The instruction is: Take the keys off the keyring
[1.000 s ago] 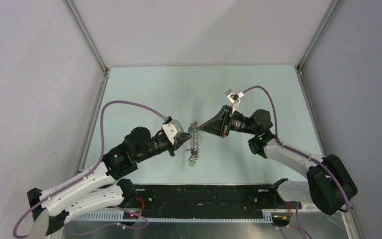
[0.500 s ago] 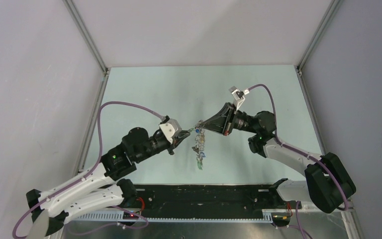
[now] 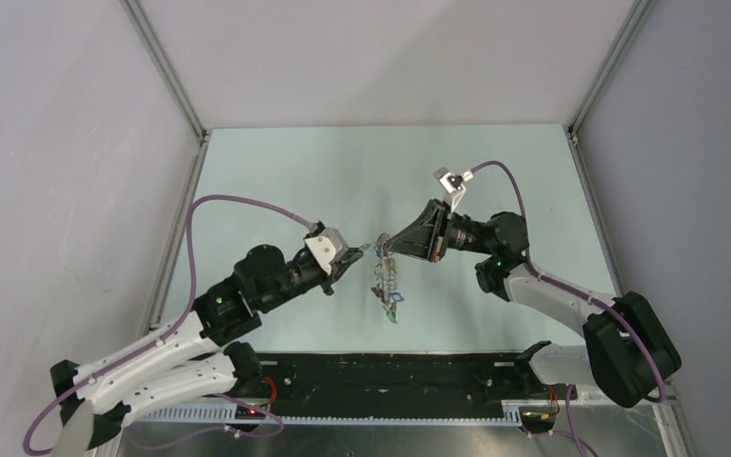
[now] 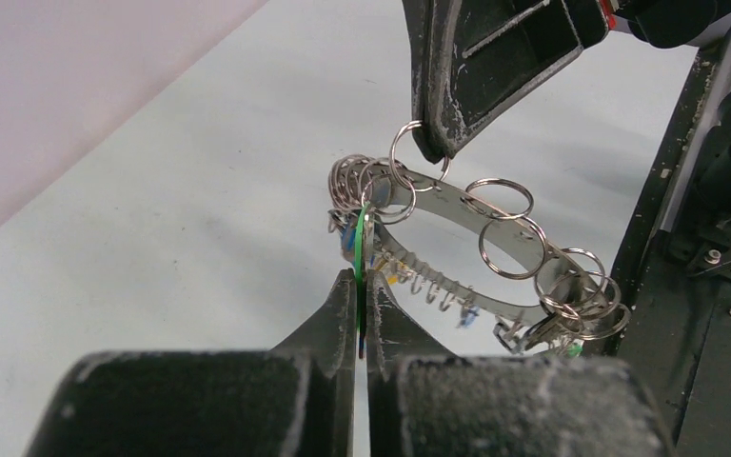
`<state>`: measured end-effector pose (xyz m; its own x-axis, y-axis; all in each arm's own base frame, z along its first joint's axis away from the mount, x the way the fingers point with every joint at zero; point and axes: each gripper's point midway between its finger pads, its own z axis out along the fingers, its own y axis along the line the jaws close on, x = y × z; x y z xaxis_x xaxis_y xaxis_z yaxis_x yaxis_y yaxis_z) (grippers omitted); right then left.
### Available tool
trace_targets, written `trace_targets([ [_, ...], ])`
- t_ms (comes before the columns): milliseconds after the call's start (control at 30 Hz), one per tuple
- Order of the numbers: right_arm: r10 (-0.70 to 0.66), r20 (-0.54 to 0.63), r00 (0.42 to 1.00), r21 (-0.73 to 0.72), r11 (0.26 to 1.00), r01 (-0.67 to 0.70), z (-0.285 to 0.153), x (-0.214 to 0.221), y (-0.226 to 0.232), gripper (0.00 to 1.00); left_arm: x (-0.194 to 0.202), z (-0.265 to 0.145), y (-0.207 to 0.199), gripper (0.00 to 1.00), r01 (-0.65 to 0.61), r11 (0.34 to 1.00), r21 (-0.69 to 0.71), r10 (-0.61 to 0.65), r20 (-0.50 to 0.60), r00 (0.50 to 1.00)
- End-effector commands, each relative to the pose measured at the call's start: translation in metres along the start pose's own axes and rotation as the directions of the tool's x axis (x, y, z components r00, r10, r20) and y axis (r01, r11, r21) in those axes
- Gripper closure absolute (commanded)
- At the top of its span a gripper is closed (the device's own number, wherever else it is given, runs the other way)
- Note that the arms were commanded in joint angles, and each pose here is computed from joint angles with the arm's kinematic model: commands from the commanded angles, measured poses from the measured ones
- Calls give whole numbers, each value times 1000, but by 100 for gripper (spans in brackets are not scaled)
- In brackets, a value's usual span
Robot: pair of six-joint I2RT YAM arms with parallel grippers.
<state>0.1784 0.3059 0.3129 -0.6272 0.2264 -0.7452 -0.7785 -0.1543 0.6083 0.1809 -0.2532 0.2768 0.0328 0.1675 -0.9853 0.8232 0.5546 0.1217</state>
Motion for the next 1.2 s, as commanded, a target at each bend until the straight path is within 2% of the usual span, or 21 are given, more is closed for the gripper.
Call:
trace_targets([
  [0, -34, -34, 999, -86, 996, 31, 2, -5, 29, 100, -14, -4, 26, 100, -37, 991, -131, 42, 38, 998],
  [500, 61, -162, 985, -88, 993, -76, 13, 18, 26, 100, -23, -10, 50, 100, -50, 963, -266, 78, 96, 992],
  [1167, 120, -230, 966, -92, 985, -144, 16, 32, 23, 100, -32, -17, 74, 100, -84, 911, -405, 156, 148, 977],
])
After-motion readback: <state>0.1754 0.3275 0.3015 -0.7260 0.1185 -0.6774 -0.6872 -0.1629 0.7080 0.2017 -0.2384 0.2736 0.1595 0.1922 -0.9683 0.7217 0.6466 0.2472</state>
